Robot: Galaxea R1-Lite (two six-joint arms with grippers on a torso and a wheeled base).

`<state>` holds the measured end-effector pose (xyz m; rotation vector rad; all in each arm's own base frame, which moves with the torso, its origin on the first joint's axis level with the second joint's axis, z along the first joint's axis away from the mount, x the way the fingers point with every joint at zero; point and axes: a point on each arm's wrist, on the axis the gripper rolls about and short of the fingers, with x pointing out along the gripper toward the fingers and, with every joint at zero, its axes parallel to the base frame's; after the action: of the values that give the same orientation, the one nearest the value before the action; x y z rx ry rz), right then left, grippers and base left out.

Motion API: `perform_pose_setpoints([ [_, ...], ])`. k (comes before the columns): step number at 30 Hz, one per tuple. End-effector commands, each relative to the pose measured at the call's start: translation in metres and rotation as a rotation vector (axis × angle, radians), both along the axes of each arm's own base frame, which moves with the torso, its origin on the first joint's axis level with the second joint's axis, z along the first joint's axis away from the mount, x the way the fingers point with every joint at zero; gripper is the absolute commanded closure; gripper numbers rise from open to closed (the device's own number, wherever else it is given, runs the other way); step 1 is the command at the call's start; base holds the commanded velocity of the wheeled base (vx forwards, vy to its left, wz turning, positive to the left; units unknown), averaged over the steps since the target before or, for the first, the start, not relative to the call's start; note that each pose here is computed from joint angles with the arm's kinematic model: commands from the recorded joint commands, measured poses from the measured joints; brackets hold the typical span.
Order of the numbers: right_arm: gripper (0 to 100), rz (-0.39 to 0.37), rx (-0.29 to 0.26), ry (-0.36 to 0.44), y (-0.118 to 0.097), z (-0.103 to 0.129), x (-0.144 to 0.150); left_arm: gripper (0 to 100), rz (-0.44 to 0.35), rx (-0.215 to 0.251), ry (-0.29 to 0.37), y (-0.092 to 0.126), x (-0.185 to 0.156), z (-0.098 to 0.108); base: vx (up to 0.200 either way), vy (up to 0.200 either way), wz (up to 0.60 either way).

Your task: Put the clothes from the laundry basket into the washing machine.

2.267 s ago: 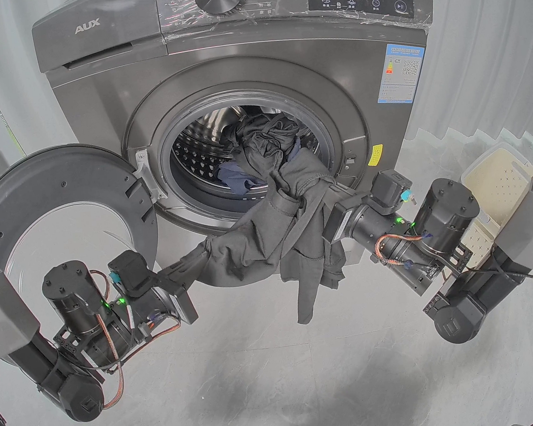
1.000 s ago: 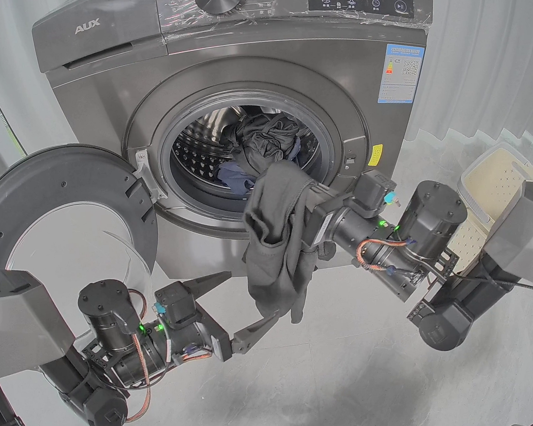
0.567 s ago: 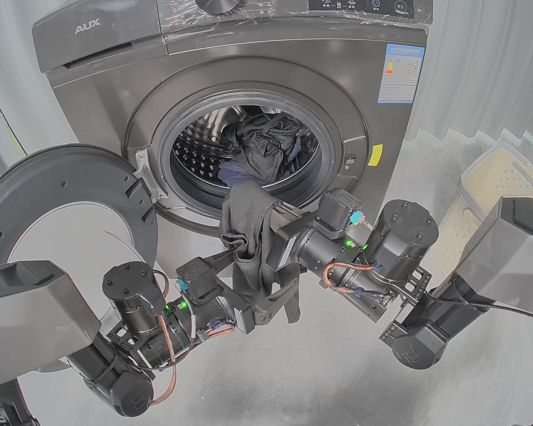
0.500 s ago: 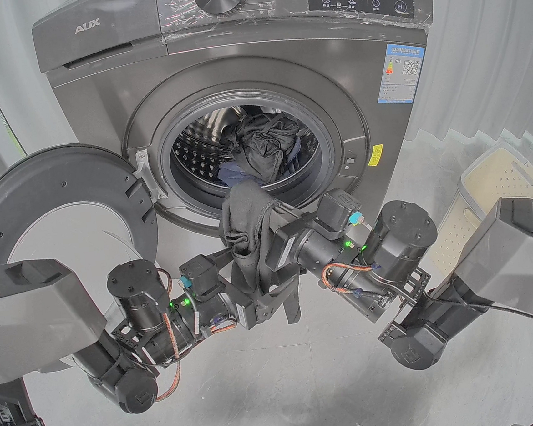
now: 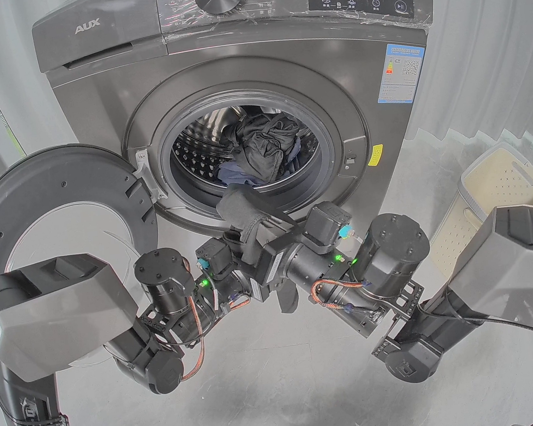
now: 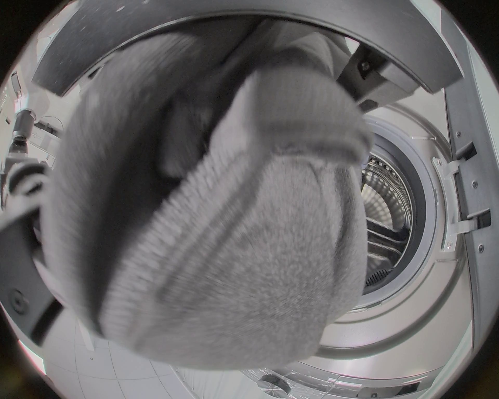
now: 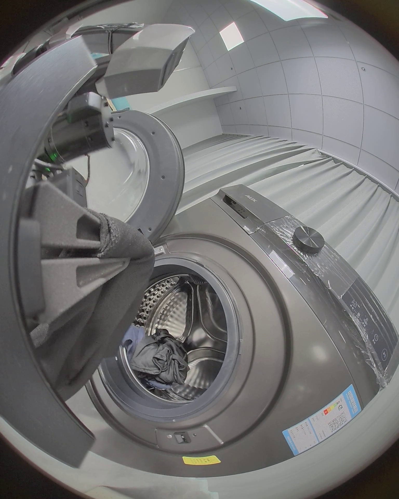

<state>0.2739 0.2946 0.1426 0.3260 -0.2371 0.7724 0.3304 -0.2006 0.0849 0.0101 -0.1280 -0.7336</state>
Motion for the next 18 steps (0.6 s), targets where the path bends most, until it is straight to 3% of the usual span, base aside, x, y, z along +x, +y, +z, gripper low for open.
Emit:
perform_pose_setpoints([
  [1,100,0.007,-0.007,0.009,0.002,-0.003,-0.004,0,0.017,-0.021,-0.011,-0.003,0.012,-0.002,0.000,0.000,0.00],
  [13,100,0.001,0.012,0.013,0.003,0.001,-0.007,0,0.052,-0.016,0.008,0.000,0.018,-0.011,0.000,0.000,0.00],
  [14,100,0.001,0.012,0.013,0.003,0.001,-0.007,100,0.052,-0.014,0.011,0.001,0.017,-0.012,0.000,0.000,0.00],
  [18,100,-0.006,0.017,0.011,0.001,0.002,-0.005,100,0.049,-0.010,0.020,0.000,0.015,-0.014,0.000,0.000,0.00],
])
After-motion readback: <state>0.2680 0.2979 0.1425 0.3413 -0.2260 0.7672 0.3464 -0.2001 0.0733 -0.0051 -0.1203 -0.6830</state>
